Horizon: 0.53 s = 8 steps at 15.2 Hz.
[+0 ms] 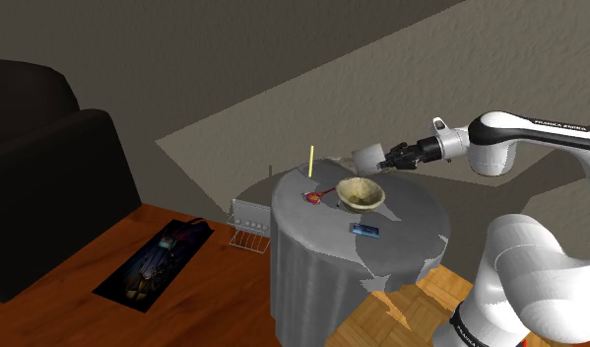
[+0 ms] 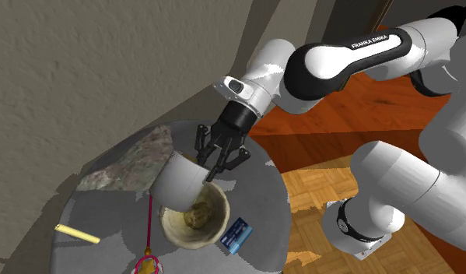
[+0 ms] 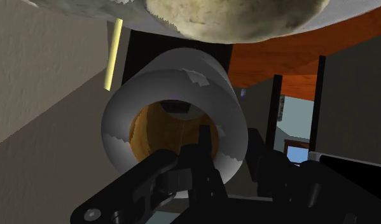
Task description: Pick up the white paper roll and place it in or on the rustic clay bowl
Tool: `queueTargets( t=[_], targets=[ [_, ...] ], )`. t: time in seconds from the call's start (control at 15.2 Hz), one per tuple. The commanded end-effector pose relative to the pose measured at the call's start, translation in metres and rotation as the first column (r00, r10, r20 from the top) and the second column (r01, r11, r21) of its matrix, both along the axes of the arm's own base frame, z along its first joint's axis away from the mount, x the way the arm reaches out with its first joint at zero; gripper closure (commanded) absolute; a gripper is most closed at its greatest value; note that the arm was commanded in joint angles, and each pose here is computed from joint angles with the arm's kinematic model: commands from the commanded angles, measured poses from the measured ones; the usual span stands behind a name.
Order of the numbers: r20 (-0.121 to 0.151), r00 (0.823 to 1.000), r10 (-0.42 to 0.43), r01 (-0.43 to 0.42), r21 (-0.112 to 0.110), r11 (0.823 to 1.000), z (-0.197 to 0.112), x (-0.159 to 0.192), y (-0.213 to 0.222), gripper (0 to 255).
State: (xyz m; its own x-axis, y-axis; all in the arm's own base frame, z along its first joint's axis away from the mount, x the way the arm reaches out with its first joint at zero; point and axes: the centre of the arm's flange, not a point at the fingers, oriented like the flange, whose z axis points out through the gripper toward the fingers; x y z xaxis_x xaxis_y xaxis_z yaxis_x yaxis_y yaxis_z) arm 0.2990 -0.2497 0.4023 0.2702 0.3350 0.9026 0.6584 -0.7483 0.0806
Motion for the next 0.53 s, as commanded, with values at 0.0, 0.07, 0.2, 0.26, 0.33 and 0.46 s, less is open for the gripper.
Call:
queueTargets(
  t=[0.0,0.07,0.2,0.26,0.33,0.46],
  targets=[
    [0.001,1.0,-0.002,0.002,0.0,1.0,-0.007,-0.001,0.015,255],
    [0.001,1.0,-0.002,0.002,0.0,1.0,-0.012,-0.001,0.015,255],
    [0.001,1.0,-0.002,0.002,0.0,1.0,-0.023,-0.001,0.015,255],
    [0.001,1.0,-0.002,0.002,0.0,1.0,-0.028,-0.001,0.015,255],
    [0.001,1.0,-0.002,0.002,0.0,1.0,-0.033,-0.001,0.015,255],
    [0.001,1.0,-0.002,0.002,0.0,1.0,-0.044,-0.001,0.015,255]
  ],
)
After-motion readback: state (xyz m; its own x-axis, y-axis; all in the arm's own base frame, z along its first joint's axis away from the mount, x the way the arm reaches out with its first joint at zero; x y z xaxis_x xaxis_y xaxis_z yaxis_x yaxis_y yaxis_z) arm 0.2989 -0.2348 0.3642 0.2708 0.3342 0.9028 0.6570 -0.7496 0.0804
